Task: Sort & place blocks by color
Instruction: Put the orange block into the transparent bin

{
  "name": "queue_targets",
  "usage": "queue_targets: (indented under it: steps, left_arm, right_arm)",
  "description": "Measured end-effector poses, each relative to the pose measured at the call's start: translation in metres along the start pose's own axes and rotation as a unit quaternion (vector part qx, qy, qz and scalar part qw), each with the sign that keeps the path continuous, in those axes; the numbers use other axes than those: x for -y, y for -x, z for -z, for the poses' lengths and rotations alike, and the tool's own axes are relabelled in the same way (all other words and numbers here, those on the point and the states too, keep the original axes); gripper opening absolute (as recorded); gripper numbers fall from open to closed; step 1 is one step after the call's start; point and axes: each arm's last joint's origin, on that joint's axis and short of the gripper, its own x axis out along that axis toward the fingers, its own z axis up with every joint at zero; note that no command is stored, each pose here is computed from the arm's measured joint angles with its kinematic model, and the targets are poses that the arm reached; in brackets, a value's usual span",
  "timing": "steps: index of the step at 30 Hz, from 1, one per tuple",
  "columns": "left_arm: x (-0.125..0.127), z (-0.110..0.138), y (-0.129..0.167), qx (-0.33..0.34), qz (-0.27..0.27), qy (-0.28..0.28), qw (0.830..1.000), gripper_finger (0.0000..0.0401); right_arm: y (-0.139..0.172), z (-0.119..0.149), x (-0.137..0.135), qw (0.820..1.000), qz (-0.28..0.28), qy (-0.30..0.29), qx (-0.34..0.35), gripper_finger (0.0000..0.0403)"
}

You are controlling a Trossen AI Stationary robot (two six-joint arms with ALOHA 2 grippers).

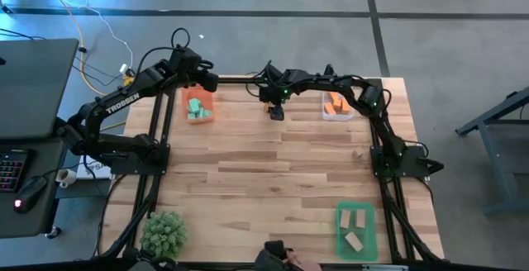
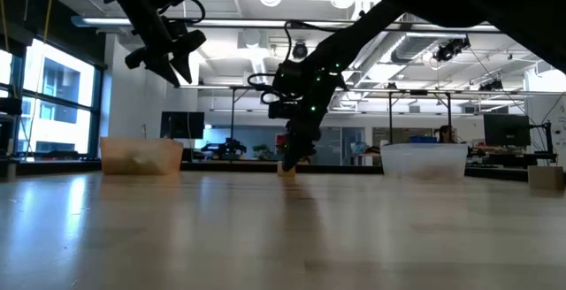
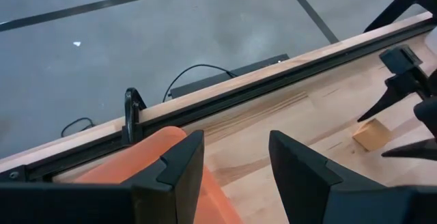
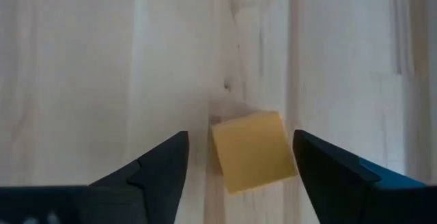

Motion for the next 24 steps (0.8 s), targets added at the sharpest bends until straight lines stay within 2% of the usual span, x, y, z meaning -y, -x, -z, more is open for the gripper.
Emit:
queue_targets:
  steps: [3, 10, 17, 24]
  left_arm:
    - [0.000, 0.000, 0.000, 0.000, 0.000, 0.000, 1.000, 0.0154]
    - [0.000, 0.000, 0.000, 0.000, -0.007, 0.000, 1.000, 0.0152]
    - [-0.001, 0.000, 0.000, -0.001, -0.008, -0.013, 1.000, 0.0154]
    - [-0.001, 0.004, 0.000, -0.017, -0.012, -0.022, 1.000, 0.0154]
  right_arm:
    - [0.000, 0.000, -0.001, 1.000, 0.011, 0.001, -0.011, 0.0217]
    - [0.001, 0.001, 0.000, 0.999, 0.031, -0.034, -0.025, 0.0107]
    - [0.010, 0.005, -0.006, 0.995, 0.029, -0.072, -0.069, 0.0107]
    - [0.042, 0.002, -0.018, 0.986, 0.034, -0.129, -0.097, 0.0107]
